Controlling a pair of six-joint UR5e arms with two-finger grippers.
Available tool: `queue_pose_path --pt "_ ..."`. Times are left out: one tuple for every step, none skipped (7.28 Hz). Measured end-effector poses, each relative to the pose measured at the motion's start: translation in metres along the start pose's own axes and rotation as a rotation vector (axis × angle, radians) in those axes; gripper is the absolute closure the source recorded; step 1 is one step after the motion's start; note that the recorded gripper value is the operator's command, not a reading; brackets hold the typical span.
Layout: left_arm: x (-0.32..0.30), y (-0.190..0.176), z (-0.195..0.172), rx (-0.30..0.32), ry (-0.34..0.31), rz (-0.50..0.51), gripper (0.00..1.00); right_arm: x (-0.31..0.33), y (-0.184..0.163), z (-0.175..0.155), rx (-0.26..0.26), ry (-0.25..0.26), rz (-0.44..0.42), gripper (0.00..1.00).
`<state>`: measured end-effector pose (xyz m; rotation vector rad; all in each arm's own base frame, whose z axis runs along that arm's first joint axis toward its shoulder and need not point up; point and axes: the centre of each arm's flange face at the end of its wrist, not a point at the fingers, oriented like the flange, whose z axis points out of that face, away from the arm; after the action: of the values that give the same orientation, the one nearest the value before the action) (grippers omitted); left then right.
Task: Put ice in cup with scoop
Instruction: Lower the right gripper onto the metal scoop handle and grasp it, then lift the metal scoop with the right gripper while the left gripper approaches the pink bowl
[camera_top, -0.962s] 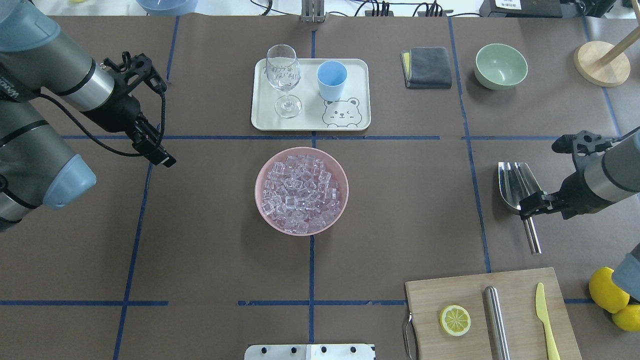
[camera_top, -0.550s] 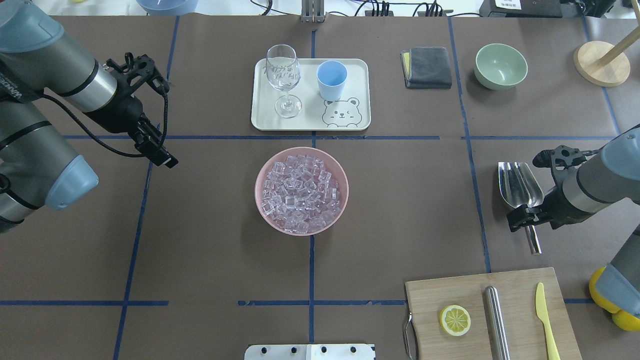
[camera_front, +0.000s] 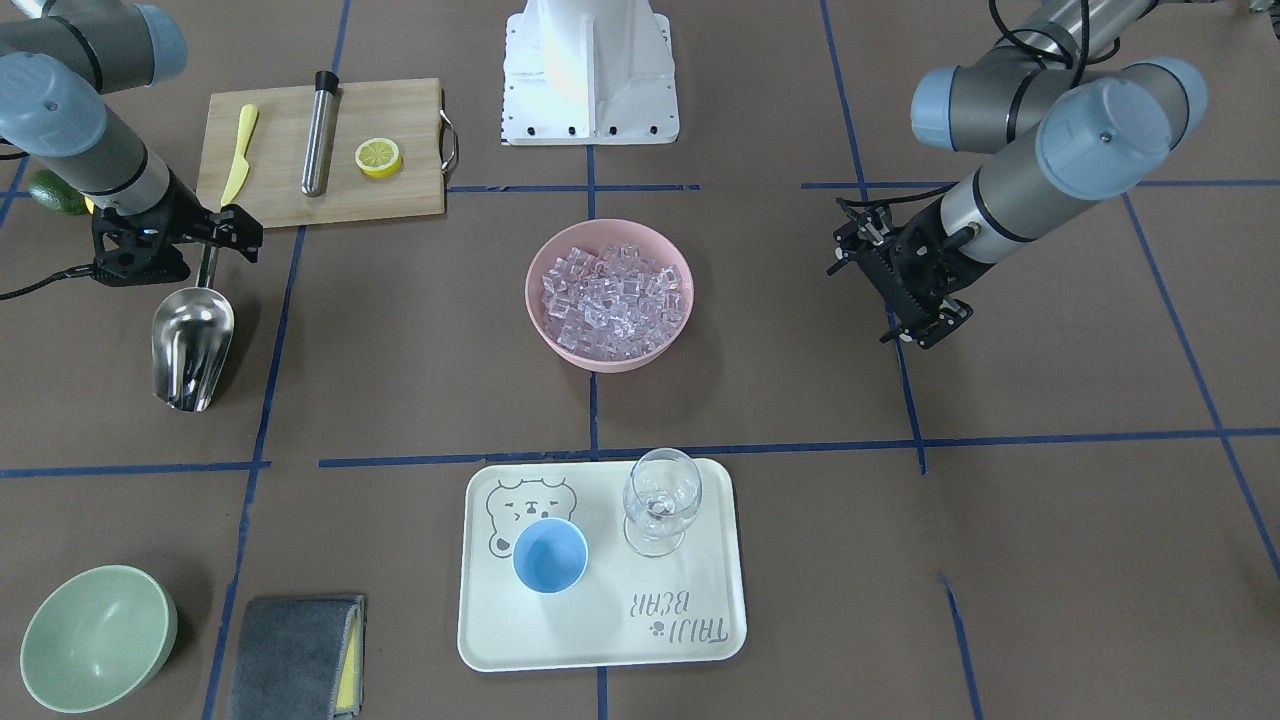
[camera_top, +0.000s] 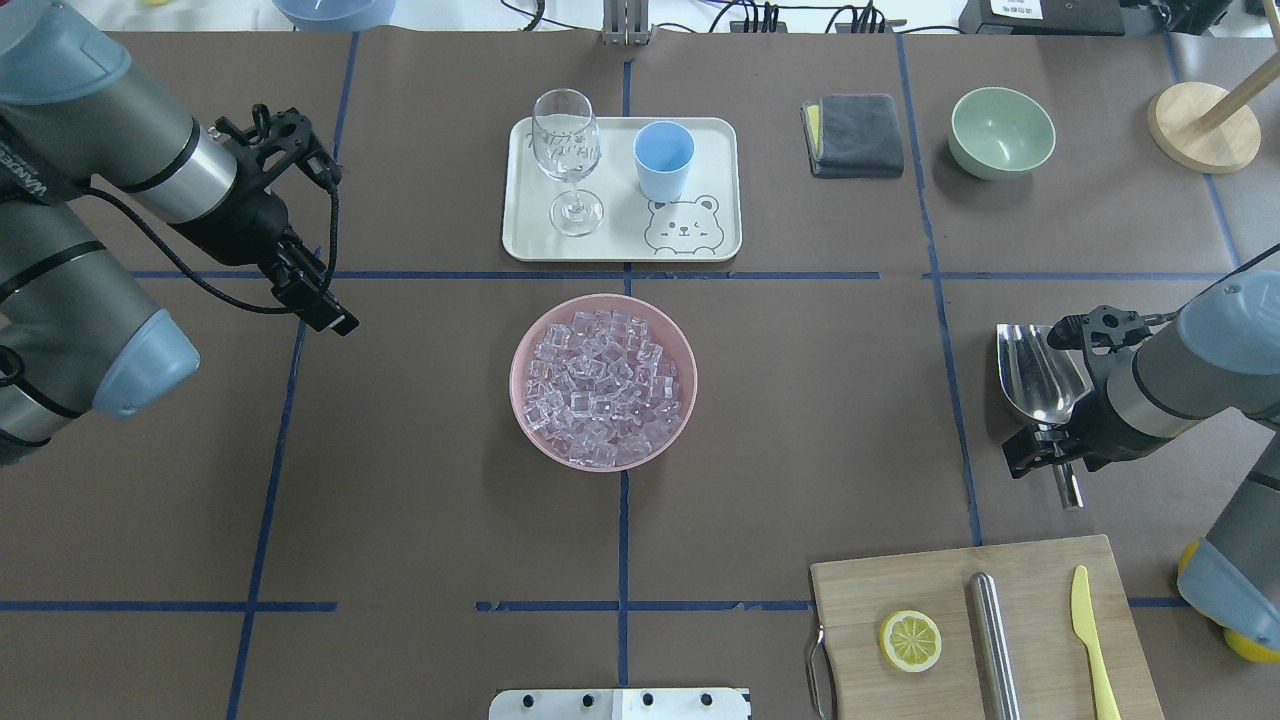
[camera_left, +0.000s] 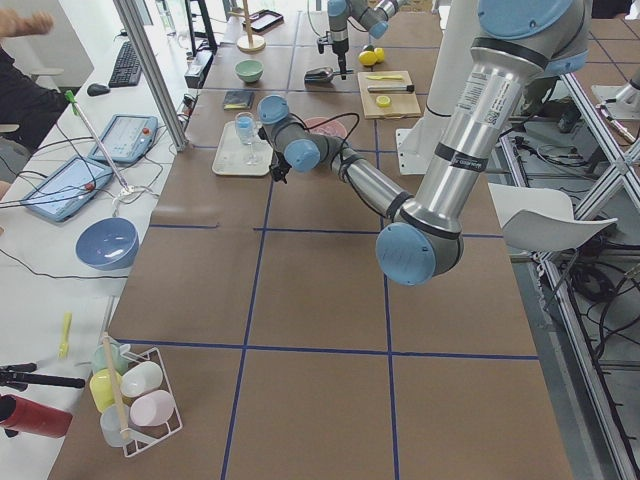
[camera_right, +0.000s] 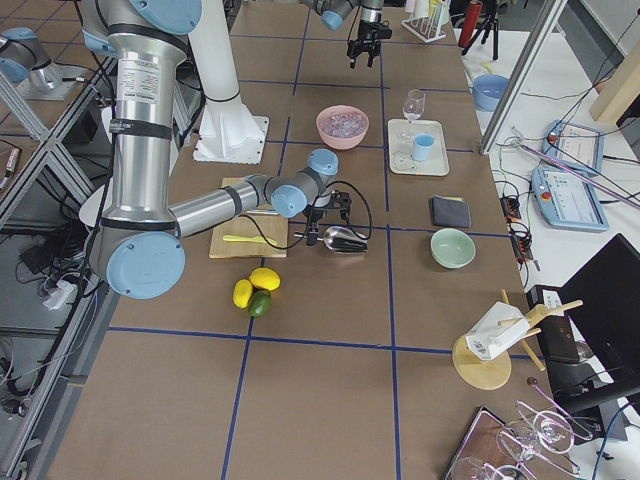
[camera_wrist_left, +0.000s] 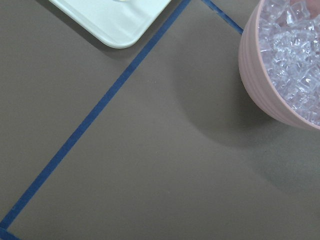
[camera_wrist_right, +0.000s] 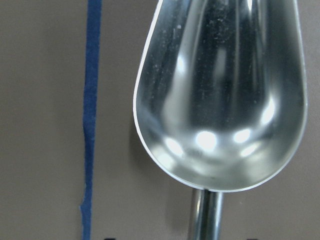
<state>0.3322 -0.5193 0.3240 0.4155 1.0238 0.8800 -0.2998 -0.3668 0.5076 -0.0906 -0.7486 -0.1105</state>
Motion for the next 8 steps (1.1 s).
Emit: queue_pose_path --pt "0.0 0.0 0.0 0.0 0.0 0.001 0.0 0.003 0.001 0.002 -0.003 0.005 0.001 0.67" --pt "0.0 -0.001 0.0 0.0 0.0 0.001 0.0 0.005 0.001 0.004 -0.006 0.009 0.001 0.67" --pt "0.0 -0.001 0.0 0.0 0.0 0.001 0.0 0.007 0.002 0.005 -0.009 0.012 0.001 0.67" --pt "0.0 -0.001 0.0 0.001 0.0 0.002 0.0 0.007 0.002 0.005 -0.01 0.012 0.0 0.79" --pt "0.001 -0.001 0.0 0.001 0.0 0.003 0.0 0.007 0.002 0.006 -0.01 0.013 0.0 1.0" --pt "0.001 -0.001 -0.001 0.002 0.0 0.004 0.0 0.006 0.002 0.005 -0.01 0.011 -0.002 1.0" --pt "0.002 -0.002 -0.002 0.004 0.0 0.005 0.0 0.006 0.002 0.003 -0.009 0.006 -0.001 1.0" --pt "0.004 -0.002 -0.003 0.007 0.0 0.008 0.0 0.003 0.001 -0.008 0.006 -0.007 0.0 1.0"
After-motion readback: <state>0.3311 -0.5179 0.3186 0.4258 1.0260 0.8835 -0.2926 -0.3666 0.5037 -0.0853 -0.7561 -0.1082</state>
